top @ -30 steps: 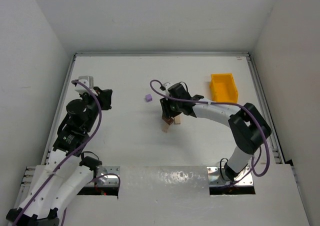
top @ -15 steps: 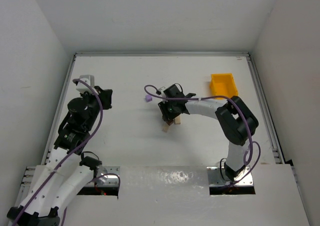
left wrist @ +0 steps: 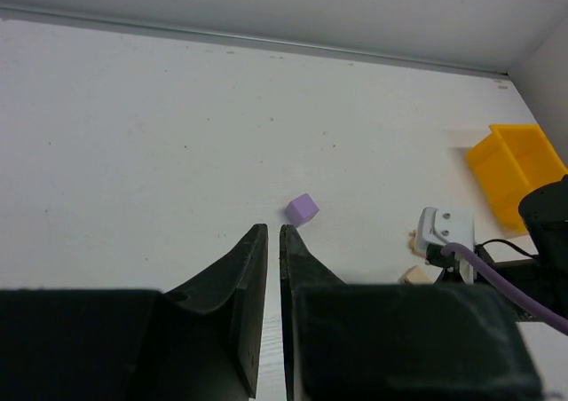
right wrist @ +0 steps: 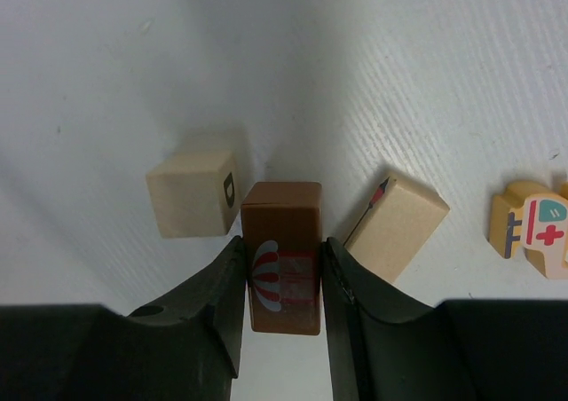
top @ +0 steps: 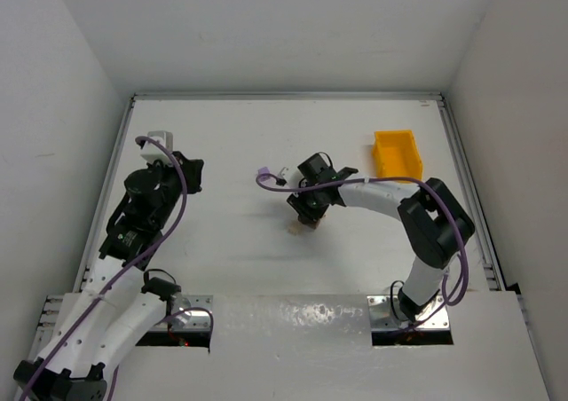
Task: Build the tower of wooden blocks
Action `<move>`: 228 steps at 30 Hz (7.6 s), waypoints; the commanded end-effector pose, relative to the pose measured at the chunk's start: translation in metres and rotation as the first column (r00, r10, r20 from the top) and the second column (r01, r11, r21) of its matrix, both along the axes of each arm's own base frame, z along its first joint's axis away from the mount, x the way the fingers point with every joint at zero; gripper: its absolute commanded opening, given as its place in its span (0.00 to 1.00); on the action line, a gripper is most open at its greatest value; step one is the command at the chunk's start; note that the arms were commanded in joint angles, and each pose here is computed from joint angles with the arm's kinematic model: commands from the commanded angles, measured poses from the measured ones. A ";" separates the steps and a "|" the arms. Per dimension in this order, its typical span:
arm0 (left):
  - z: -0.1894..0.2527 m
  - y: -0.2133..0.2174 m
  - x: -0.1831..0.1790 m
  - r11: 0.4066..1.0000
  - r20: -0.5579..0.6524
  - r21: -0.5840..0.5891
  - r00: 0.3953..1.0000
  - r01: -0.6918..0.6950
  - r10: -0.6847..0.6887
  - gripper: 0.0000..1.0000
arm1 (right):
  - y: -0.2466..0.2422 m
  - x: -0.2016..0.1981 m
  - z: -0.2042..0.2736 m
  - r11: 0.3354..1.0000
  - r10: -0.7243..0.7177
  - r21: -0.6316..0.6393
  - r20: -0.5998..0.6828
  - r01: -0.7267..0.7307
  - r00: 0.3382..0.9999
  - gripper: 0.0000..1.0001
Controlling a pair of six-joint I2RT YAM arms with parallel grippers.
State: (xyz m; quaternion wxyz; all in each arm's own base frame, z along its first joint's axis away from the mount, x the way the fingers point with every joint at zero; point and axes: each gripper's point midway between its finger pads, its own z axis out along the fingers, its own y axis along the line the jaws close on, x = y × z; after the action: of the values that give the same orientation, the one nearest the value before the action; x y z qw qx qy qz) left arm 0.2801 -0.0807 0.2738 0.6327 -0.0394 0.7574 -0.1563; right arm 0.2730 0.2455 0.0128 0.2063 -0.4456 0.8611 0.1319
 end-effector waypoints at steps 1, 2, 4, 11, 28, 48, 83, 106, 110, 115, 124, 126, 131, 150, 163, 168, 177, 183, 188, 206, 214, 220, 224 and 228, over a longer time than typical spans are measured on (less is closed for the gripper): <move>0.019 0.001 0.001 1.000 0.059 -0.015 0.998 0.001 0.000 0.09 | 0.000 0.006 0.014 0.994 0.110 0.021 0.031 -0.111 0.993 0.34; 0.019 0.002 0.001 1.000 0.059 -0.015 0.998 0.000 0.001 0.09 | 0.002 0.006 0.014 0.993 0.107 0.038 0.023 -0.108 0.994 0.37; 0.019 0.003 0.000 1.000 0.061 -0.015 0.998 -0.006 0.007 0.09 | 0.013 0.009 0.019 0.988 0.114 0.101 0.023 -0.116 0.993 0.50; 0.017 0.002 0.002 1.000 0.053 -0.014 0.999 -0.002 0.003 0.10 | 0.016 0.018 0.039 0.988 0.020 0.153 0.074 -0.032 0.997 0.58; 0.020 -0.001 0.001 1.000 0.059 -0.021 0.998 0.015 -0.013 0.10 | -0.006 -0.037 0.043 0.918 -0.281 0.278 -0.050 0.284 0.958 0.00; 0.023 0.001 -0.003 1.000 0.075 -0.027 0.997 0.015 -0.013 0.10 | 0.088 0.007 0.025 0.932 -0.196 0.305 -0.026 0.194 0.980 0.13; 0.027 -0.003 -0.007 0.998 0.089 -0.042 0.995 0.044 -0.040 0.10 | 0.018 -0.036 0.012 0.830 -0.475 0.234 -0.182 0.507 0.861 0.82; 0.026 -0.009 -0.004 0.997 0.083 -0.043 0.995 0.063 -0.060 0.10 | 0.015 0.009 0.023 0.884 -0.453 0.137 0.012 0.447 0.892 0.82; 0.026 -0.008 -0.003 0.997 0.082 -0.041 0.995 0.059 -0.055 0.10 | 0.014 0.008 0.051 0.895 -0.422 0.177 0.036 0.410 0.906 0.83; 0.023 -0.009 -0.001 0.997 0.071 -0.040 0.996 0.061 -0.058 0.11 | -0.020 0.025 0.058 0.834 -0.523 0.231 0.043 0.501 0.851 0.33; 0.022 -0.010 -0.001 0.997 0.068 -0.041 0.996 0.063 -0.060 0.11 | -0.048 0.032 0.033 0.811 -0.562 0.199 0.005 0.550 0.827 0.00; 0.022 -0.010 0.000 0.997 0.066 -0.039 0.996 0.064 -0.061 0.10 | -0.047 0.035 0.032 0.825 -0.545 0.195 0.021 0.531 0.838 0.21; 0.019 -0.012 0.001 0.997 0.056 -0.038 0.996 0.070 -0.068 0.11 | -0.045 0.035 0.020 0.862 -0.492 0.149 0.012 0.485 0.871 0.45; 0.018 -0.009 0.001 0.998 0.055 -0.033 0.997 0.061 -0.059 0.11 | -0.035 0.037 -0.004 0.893 -0.436 0.100 -0.044 0.438 0.899 0.48; 0.020 -0.009 -0.001 0.998 0.061 -0.035 0.996 0.061 -0.059 0.11 | -0.050 0.043 -0.002 0.862 -0.504 0.079 0.023 0.501 0.863 0.23; 0.023 -0.009 -0.003 0.997 0.073 -0.038 0.995 0.065 -0.062 0.11 | -0.062 0.041 0.036 0.829 -0.556 0.129 0.080 0.544 0.828 0.23; 0.047 -0.008 -0.020 0.995 0.157 -0.060 0.985 0.081 -0.071 0.11 | -0.046 0.003 0.060 0.771 -0.626 0.187 0.046 0.609 0.778 0.23; 0.062 -0.008 -0.041 0.993 0.203 -0.073 0.976 0.098 -0.081 0.11 | -0.019 -0.012 0.058 0.708 -0.675 0.248 -0.037 0.661 0.737 0.20; 0.061 -0.011 -0.070 0.987 0.214 -0.080 0.970 0.140 -0.120 0.11 | -0.010 -0.015 0.064 0.667 -0.713 0.272 -0.037 0.694 0.700 0.20; 0.050 0.010 -0.091 0.994 0.233 -0.082 0.971 0.070 -0.049 0.11 | 0.019 -0.010 0.042 0.576 -0.772 0.284 -0.118 0.766 0.624 0.20; 0.050 0.008 -0.093 0.993 0.236 -0.082 0.970 0.085 -0.064 0.12 | 0.017 -0.004 0.035 0.569 -0.789 0.263 -0.090 0.779 0.607 0.21; 0.050 0.006 -0.093 0.992 0.236 -0.082 0.969 0.093 -0.071 0.12 | 0.022 -0.001 0.036 0.574 -0.785 0.265 -0.091 0.775 0.612 0.21; 0.050 0.007 -0.094 0.992 0.238 -0.084 0.969 0.093 -0.071 0.12 | 0.021 -0.002 0.031 0.576 -0.787 0.249 -0.092 0.779 0.611 0.21; 0.051 0.006 -0.094 0.992 0.238 -0.085 0.969 0.096 -0.073 0.12 | 0.020 -0.003 0.030 0.574 -0.788 0.243 -0.092 0.782 0.608 0.21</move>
State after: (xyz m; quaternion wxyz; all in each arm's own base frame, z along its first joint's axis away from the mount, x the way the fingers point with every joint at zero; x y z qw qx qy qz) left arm 0.1882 -0.0738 0.3186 0.7008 -0.0230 0.6791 -0.2172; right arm 0.2588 0.2530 0.0282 0.2903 0.0017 0.9499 0.1161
